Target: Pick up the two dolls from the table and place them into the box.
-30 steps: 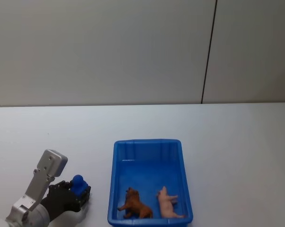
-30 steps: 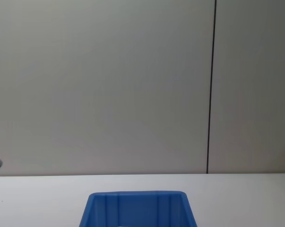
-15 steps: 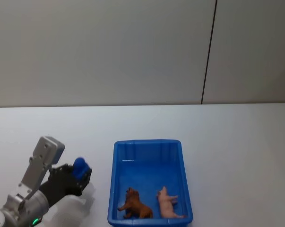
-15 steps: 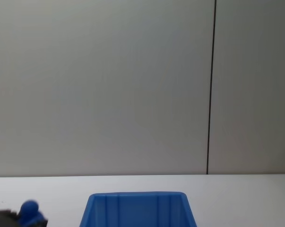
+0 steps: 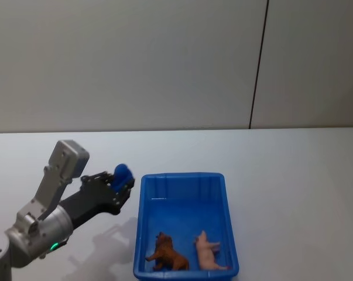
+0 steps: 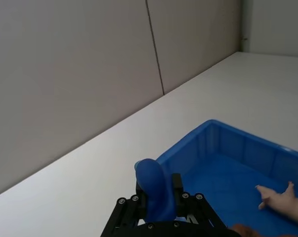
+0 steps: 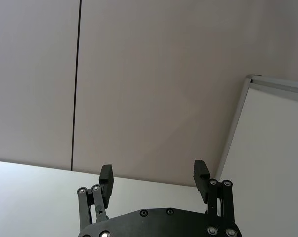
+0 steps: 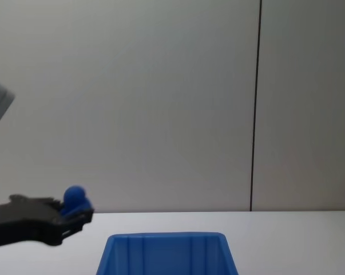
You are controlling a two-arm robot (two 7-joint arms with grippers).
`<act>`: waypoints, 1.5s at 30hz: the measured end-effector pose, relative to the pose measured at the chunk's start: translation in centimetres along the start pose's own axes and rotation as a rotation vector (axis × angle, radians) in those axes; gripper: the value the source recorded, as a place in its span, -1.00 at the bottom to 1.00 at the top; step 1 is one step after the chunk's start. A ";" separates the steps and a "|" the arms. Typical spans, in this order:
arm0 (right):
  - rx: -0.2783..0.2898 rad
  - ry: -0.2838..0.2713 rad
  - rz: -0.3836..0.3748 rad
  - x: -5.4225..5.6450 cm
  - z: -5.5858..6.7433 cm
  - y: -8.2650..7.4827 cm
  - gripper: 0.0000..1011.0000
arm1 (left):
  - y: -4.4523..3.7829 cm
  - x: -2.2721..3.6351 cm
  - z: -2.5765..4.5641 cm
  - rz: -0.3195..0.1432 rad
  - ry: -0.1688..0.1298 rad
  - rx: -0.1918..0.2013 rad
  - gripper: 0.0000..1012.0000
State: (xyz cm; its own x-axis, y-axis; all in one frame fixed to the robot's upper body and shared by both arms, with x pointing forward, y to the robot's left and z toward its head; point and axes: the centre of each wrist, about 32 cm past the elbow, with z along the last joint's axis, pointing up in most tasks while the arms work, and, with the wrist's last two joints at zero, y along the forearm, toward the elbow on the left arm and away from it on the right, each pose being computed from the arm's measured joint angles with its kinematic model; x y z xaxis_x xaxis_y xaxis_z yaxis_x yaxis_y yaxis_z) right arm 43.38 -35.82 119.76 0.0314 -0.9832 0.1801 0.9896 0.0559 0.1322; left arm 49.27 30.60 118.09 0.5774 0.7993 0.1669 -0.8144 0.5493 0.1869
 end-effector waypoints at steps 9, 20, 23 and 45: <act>0.000 0.000 0.000 0.0 0.0 0.0 0.98 | -1.80 0.59 1.50 -0.127 -0.011 -0.037 -0.49; 0.000 0.000 0.000 0.0 0.0 0.0 0.98 | -4.61 1.34 2.80 -0.318 0.001 -0.012 -0.50; 0.000 0.000 0.000 0.0 0.0 0.0 0.98 | -5.29 1.46 3.03 -0.356 0.006 -0.003 -0.34; 0.000 0.000 0.000 0.0 0.0 0.0 0.98 | -8.65 2.48 4.24 -0.575 0.030 0.059 0.97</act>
State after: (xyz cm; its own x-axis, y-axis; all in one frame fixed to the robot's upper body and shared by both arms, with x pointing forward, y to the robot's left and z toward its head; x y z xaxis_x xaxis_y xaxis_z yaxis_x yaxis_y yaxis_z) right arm 43.38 -35.82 119.76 0.0314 -0.9831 0.1801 0.9896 0.0559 0.1322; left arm 57.99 26.80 121.00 0.9236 0.3833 -0.0051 -0.3651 0.8836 0.2933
